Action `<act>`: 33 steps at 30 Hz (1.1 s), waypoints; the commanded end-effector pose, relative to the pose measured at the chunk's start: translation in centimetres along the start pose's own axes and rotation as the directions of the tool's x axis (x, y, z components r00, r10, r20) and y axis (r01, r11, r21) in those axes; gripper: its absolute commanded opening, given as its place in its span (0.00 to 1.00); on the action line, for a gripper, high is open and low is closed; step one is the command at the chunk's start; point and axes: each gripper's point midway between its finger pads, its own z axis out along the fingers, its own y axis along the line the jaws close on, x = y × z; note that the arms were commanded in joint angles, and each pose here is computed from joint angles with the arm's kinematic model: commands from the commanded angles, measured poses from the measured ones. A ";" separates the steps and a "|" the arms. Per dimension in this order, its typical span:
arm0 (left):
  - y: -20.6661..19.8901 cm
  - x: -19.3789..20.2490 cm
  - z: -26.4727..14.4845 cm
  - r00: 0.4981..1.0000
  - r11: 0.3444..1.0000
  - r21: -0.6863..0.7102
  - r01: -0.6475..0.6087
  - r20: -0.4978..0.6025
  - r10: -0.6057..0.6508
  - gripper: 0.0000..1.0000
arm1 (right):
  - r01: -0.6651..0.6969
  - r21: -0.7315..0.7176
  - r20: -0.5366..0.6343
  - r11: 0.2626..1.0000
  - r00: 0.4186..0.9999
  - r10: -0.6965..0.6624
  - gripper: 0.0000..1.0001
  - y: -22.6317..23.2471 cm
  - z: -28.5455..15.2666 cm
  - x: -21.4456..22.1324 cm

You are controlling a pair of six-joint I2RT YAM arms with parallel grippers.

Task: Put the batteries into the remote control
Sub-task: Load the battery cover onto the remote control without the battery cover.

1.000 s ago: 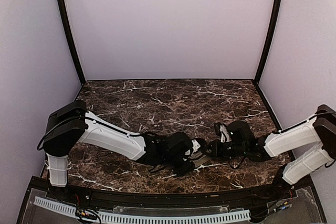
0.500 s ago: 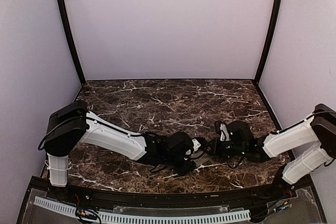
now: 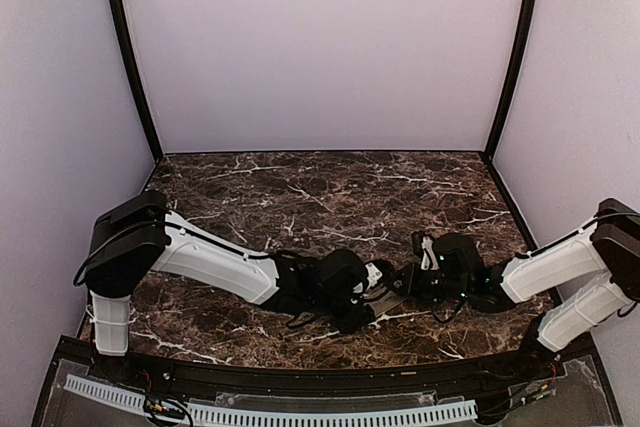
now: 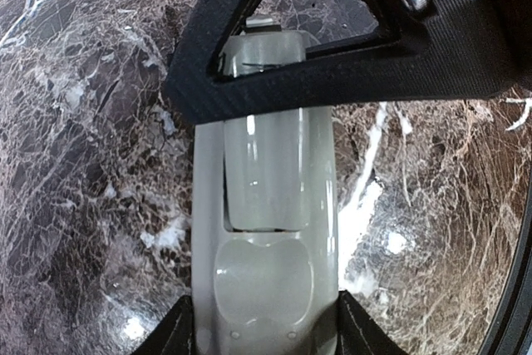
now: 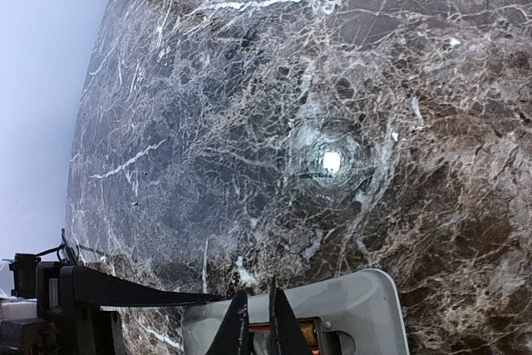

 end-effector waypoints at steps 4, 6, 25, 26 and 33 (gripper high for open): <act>1.2 -0.4 1.9 0.998 0.998 0.027 0.059 0.025 -0.059 0.53 | 0.004 0.098 -0.165 0.995 0.986 0.012 0.08 -3.3 -0.2 4.9; 1.1 -0.6 1.9 0.998 0.998 0.037 0.056 0.028 -0.057 0.56 | 0.002 0.101 -0.165 0.995 0.986 0.014 0.08 -3.4 -0.2 4.9; -0.1 -3.9 0.8 0.986 0.995 0.088 -0.045 0.166 0.030 0.65 | 0.012 0.092 -0.170 0.996 0.986 0.004 0.09 -3.3 0.0 5.0; -0.1 -4.1 0.9 0.985 0.995 0.090 -0.048 0.170 0.033 0.65 | 0.013 0.090 -0.170 0.996 0.986 0.002 0.09 -3.3 0.0 5.0; -0.3 -3.6 1.5 0.989 0.992 0.119 -0.050 0.146 0.032 0.58 | 0.014 0.081 -0.169 0.997 0.986 0.000 0.09 -3.1 -0.1 5.0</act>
